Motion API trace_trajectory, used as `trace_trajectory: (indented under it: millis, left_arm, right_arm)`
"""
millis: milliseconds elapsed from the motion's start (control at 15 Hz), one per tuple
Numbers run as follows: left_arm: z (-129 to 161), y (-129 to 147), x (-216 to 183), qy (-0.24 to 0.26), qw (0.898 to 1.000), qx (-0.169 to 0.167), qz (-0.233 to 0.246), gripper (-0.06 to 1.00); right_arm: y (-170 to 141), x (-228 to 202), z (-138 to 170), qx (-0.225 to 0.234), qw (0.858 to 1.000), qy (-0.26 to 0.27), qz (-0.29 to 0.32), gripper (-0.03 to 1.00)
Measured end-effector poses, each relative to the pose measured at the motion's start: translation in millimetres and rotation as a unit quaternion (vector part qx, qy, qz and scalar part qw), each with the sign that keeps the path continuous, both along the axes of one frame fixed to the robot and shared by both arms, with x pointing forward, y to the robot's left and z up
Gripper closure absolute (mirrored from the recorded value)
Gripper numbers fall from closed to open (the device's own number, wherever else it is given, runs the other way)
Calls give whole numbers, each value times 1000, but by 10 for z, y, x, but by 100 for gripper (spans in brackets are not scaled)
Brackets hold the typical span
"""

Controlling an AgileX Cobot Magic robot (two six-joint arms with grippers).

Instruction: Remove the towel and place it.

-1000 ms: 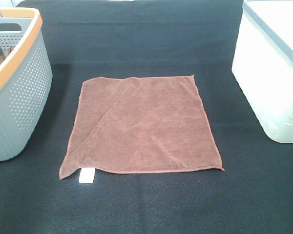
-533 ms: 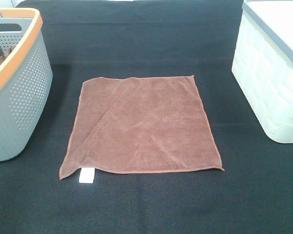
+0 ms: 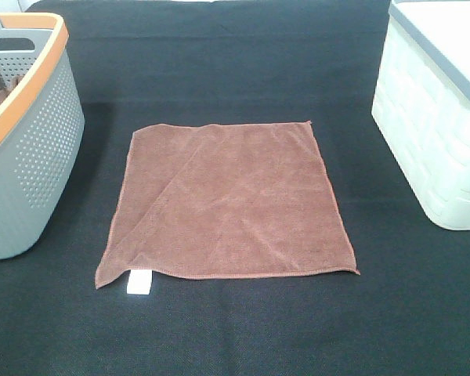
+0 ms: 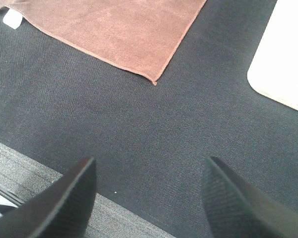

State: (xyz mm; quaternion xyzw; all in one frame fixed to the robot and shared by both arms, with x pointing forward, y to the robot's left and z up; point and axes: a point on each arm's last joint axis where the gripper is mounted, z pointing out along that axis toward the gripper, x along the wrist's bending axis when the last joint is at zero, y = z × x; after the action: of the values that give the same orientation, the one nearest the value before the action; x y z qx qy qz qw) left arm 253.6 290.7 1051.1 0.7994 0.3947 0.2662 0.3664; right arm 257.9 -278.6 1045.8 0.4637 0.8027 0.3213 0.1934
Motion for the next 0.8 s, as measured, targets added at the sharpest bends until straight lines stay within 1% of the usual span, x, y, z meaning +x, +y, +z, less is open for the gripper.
trace_trajectory:
  millis: [667, 800]
  left_arm:
    - [5, -1, 3, -4, 1000, 0, -1, 22]
    - [5, 12, 11, -4, 999, 0, 41, 22]
  right_arm:
    - [0, -1, 0, 0, 1000, 0, 0, 37]
    - [-2, 0, 0, 0, 1000, 0, -3, 37]
